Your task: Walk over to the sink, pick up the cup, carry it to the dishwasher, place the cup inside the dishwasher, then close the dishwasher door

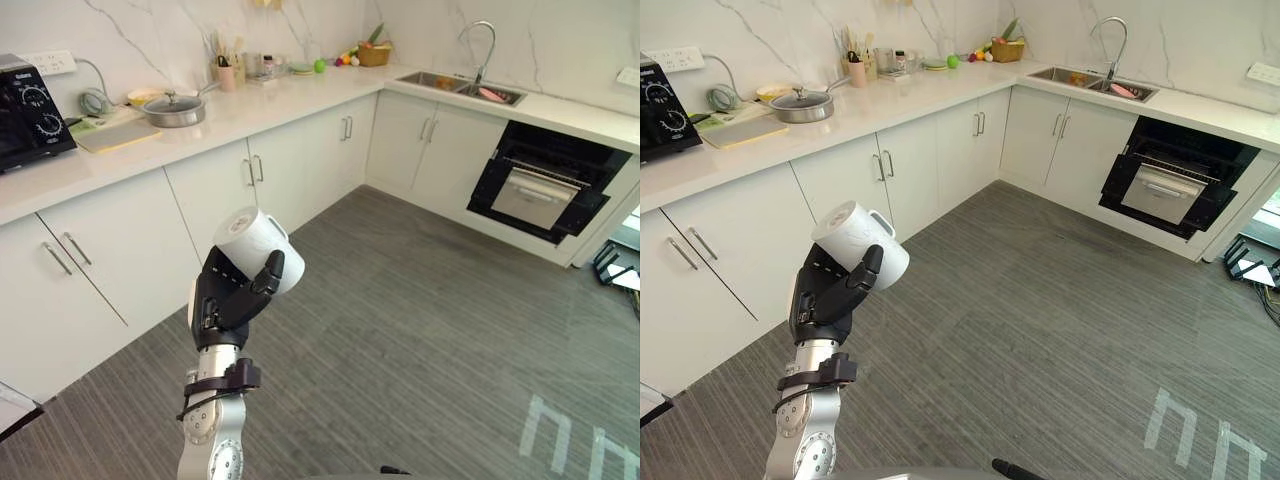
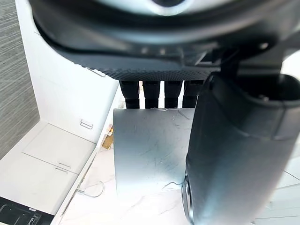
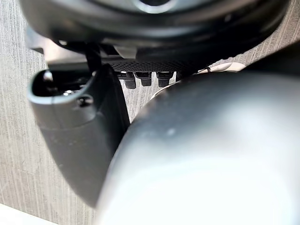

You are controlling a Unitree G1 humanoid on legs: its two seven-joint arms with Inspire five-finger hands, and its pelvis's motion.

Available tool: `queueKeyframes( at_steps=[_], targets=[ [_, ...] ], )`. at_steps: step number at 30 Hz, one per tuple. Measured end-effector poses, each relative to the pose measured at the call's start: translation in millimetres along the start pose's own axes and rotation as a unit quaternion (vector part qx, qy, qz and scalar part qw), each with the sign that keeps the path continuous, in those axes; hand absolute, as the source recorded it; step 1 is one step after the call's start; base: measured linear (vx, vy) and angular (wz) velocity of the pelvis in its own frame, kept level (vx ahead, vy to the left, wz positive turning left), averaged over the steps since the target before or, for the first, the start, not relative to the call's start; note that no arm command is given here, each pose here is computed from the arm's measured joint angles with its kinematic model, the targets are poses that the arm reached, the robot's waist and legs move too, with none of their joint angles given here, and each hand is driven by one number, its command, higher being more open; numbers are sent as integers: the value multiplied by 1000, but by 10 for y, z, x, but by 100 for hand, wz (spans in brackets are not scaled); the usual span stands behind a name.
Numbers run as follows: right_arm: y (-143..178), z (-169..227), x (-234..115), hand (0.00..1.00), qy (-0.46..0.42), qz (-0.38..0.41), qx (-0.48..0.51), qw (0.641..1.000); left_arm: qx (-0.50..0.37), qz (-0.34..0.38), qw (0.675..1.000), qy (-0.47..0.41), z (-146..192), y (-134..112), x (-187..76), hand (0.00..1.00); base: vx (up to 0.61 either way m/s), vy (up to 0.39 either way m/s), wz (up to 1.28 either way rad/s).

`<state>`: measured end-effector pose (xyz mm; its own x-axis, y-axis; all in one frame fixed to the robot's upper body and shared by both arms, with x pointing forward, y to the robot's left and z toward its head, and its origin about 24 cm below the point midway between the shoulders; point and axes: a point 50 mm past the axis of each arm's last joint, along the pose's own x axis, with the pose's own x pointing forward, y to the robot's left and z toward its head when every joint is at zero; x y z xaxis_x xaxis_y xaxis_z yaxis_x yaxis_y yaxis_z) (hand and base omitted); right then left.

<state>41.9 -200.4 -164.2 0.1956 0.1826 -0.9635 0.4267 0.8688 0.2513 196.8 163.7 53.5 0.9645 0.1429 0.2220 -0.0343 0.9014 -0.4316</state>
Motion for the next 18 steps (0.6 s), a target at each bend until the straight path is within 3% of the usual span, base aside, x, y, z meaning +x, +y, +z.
queueKeyframes(
  at_steps=[5, 13, 18],
  targets=[
    [6, 196, -19, 100, -22, 7, -14, 1000, -20, -10, 999, -31, 104, -97, 25, 0, -9, 67, 8],
    [-161, 191, -53, 100, -24, -27, -13, 999, -17, 24, 999, -27, 96, 24, -59, 0, 204, 209, -10],
    [-189, 151, -44, 100, -34, -51, 22, 998, -14, 25, 999, 24, -31, 158, -126, 0, 316, 208, -22]
  ],
)
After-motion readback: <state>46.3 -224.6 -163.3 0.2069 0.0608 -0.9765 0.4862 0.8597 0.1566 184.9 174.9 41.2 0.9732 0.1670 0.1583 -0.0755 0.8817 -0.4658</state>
